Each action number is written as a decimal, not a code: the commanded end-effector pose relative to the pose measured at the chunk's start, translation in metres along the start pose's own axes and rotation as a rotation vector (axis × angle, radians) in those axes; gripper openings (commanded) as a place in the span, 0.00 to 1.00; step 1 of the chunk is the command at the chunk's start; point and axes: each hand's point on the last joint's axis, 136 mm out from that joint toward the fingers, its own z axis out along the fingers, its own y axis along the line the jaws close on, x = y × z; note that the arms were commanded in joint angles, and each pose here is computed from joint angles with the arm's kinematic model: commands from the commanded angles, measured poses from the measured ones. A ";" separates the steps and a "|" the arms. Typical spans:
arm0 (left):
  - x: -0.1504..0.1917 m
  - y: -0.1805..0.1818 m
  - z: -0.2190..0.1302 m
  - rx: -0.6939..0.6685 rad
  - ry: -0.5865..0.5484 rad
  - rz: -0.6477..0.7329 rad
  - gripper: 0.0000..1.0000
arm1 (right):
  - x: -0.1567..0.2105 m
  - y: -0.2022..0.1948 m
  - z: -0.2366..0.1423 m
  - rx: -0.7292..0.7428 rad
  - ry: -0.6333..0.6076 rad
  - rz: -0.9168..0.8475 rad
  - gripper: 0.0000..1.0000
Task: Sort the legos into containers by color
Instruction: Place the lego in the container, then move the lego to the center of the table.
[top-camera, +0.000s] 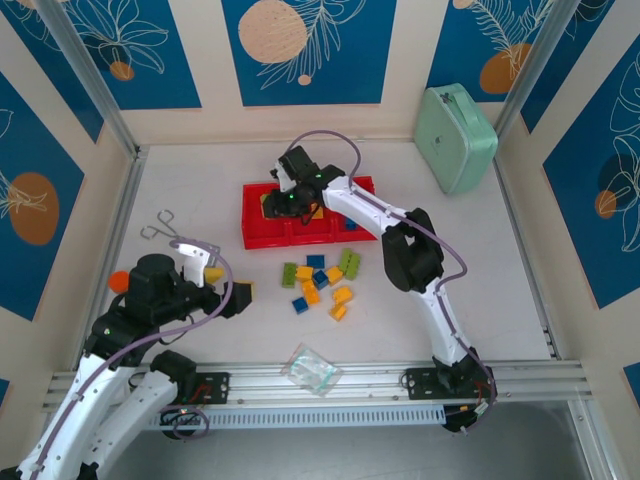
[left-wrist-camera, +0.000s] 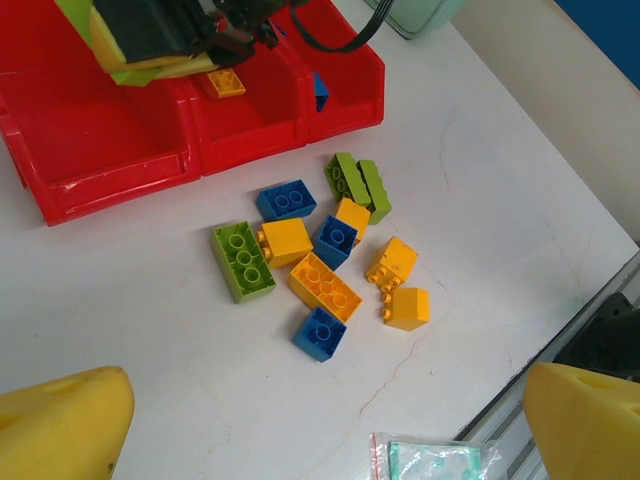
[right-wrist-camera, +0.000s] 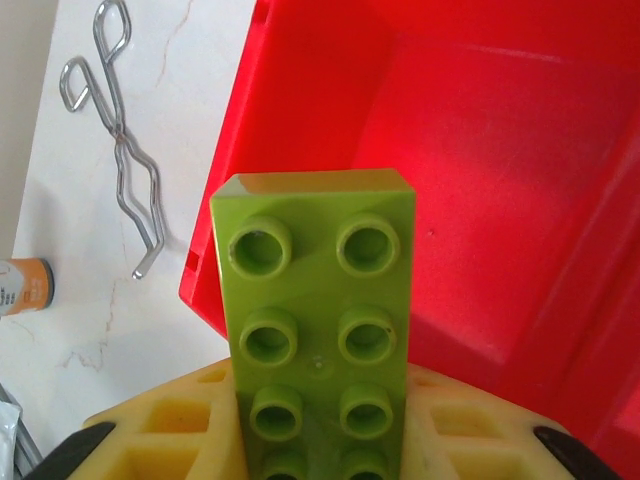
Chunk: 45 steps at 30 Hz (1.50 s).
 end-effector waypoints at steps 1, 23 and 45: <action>0.003 0.000 0.000 -0.003 0.006 0.001 0.99 | 0.001 0.009 -0.001 -0.021 0.022 0.001 0.40; 0.003 -0.002 0.001 0.012 0.008 0.002 1.00 | 0.049 -0.025 -0.130 0.306 -0.140 0.166 0.67; 0.005 0.000 0.004 0.008 0.026 -0.006 0.99 | 0.169 -0.143 -0.120 0.429 0.015 0.296 0.52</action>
